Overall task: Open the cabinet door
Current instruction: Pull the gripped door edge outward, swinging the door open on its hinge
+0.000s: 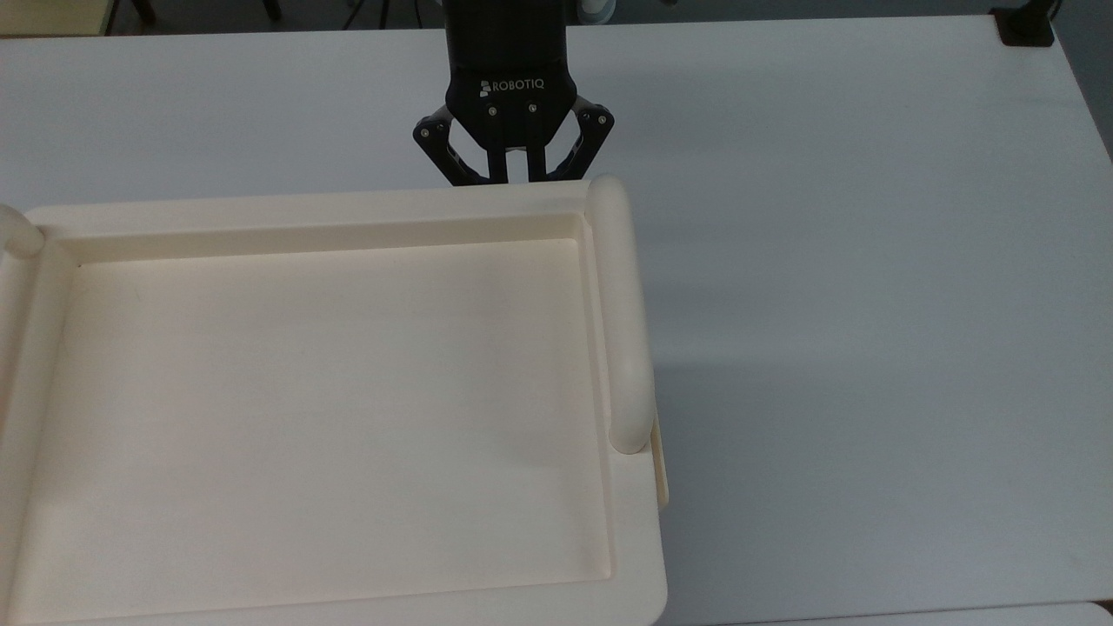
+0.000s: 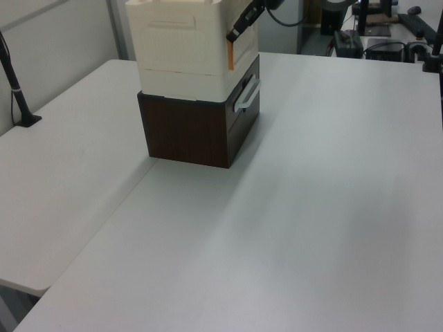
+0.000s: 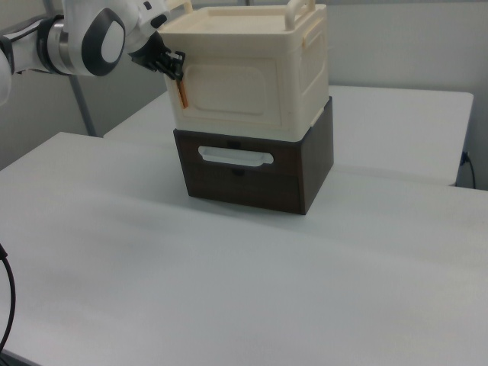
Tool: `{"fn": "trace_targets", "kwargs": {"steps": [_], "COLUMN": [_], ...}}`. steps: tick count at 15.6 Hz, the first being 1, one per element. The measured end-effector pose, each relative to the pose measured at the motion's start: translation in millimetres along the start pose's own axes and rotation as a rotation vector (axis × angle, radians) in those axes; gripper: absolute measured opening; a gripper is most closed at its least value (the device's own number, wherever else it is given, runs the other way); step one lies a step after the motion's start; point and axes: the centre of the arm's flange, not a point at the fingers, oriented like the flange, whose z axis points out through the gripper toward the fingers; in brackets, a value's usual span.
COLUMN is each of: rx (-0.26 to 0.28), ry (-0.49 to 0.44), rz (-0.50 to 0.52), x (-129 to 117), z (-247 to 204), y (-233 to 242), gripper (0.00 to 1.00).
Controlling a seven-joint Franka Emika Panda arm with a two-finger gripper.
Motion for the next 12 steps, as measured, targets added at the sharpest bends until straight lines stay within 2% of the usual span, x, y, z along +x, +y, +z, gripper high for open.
{"fn": "trace_targets", "kwargs": {"steps": [3,12], "rx": [0.000,-0.008], "ry": [-0.034,-0.216], "rz": [0.001,0.015], "x": [-2,-17], "z": [-6,-43], "y": [1,12], "gripper": [0.15,0.15]}}
